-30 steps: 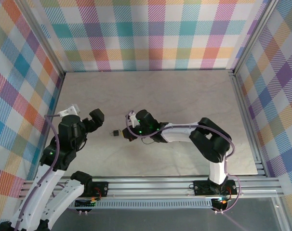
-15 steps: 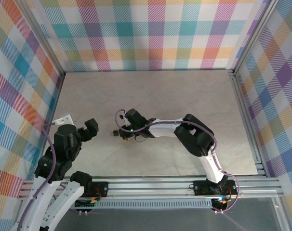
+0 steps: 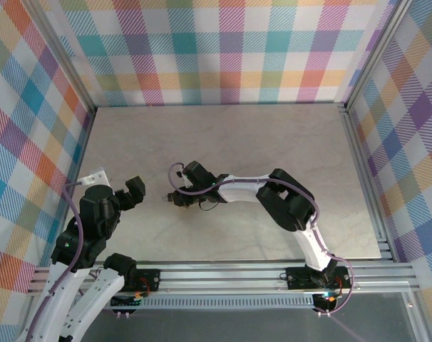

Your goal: Lock with the key

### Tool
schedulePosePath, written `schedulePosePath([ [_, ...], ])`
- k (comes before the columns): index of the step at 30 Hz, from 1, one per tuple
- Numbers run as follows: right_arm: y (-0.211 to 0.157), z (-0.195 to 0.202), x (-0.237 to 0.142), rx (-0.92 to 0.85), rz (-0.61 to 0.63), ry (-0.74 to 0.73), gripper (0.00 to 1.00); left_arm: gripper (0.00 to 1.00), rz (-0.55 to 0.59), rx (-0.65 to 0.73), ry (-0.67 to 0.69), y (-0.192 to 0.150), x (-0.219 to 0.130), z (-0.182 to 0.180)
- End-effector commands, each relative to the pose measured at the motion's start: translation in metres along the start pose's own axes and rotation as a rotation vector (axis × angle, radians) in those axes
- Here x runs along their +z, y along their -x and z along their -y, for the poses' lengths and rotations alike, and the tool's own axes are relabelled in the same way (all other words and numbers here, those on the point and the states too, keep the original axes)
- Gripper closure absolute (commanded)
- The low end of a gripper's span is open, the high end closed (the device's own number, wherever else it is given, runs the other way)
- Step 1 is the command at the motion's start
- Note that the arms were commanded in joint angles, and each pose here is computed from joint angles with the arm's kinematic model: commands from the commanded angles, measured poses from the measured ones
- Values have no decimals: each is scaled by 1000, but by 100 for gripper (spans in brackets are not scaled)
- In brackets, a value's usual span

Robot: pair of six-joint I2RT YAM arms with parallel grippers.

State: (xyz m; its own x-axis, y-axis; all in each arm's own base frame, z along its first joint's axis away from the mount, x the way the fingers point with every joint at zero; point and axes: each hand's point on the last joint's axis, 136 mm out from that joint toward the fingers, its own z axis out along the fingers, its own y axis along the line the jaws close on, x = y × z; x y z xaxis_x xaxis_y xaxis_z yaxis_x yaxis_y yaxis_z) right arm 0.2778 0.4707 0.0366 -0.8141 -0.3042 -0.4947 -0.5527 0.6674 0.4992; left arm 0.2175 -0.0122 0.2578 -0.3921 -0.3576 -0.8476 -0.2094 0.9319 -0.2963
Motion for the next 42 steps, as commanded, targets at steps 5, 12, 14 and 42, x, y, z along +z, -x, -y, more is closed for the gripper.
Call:
schedulePosePath([
  [5,38,-32,-66,-106,109,-19,1,0,-17,28,17,-6,2,-5],
  [12,51,-7,-139,-94,258,-224,1,0,-81,45,-52,-16,9,11],
  [14,49,0,-156,-79,273,-278,1,0,-134,62,-94,-25,15,21],
  [42,-13,72,-321,2,601,-371,1,2,-705,181,-222,-129,136,156],
])
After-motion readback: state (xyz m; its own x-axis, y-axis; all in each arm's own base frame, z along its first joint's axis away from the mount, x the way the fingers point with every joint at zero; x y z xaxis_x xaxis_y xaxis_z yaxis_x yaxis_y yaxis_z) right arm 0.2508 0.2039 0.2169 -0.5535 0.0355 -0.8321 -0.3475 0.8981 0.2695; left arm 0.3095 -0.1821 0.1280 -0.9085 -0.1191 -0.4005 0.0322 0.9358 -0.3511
